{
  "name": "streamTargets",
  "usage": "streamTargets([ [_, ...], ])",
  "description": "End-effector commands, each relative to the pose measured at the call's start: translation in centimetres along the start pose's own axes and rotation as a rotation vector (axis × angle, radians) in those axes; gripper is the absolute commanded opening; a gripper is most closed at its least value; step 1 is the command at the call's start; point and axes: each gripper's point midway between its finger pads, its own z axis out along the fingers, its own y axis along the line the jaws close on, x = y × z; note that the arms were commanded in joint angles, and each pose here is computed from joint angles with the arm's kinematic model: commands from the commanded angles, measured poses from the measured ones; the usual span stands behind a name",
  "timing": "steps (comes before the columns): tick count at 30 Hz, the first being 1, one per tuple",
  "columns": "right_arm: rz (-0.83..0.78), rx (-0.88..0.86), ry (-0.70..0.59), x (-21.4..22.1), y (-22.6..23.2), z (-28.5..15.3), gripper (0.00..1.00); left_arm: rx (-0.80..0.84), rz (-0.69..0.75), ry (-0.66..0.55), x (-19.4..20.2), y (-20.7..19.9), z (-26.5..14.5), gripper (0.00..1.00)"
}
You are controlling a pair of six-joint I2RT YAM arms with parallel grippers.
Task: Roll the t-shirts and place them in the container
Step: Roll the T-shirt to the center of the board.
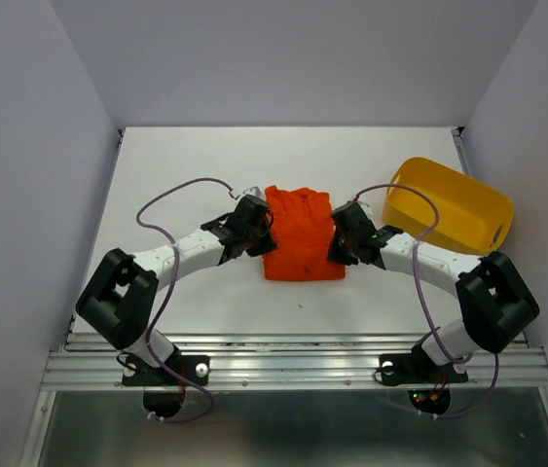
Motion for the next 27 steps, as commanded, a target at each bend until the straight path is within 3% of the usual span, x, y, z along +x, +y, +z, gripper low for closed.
streamTargets([
  [1, -0.015, 0.105, -0.001, 0.5, -2.3, 1.6, 0.01, -0.084, 0.02, 0.061, 2.2, 3.1, 2.1, 0.0],
  [6, -0.007, 0.124, 0.056, 2.5, -3.3, 3.2, 0.01, -0.128, 0.032, 0.1, 3.5, 4.6, 4.1, 0.0],
  [10, 0.008, 0.081, 0.025, 1.7, -2.5, 1.7, 0.01, -0.161, 0.053, 0.091, 2.9, 5.1, 4.0, 0.0],
  [18, 0.025, 0.01, -0.111, -2.4, -1.1, -4.0, 0.07, -0.175, 0.049, -0.052, -1.3, 3.7, -1.3, 0.02],
  [21, 0.044, -0.024, -0.085, -1.8, -1.4, -4.6, 0.09, -0.136, 0.021, -0.066, -1.3, 3.2, -3.0, 0.21],
  [22, 0.061, -0.028, -0.079, -1.7, -1.8, -4.7, 0.1, -0.139, -0.001, -0.052, -0.5, 3.8, -3.2, 0.33],
  [25, 0.09, -0.056, -0.045, -0.4, -2.6, -4.9, 0.16, -0.08, -0.04, -0.04, 0.5, 3.5, -4.2, 0.49],
  [27, 0.109, -0.096, -0.026, 0.7, -2.6, -5.0, 0.28, -0.042, -0.074, -0.022, 1.8, 3.7, -4.5, 0.55],
])
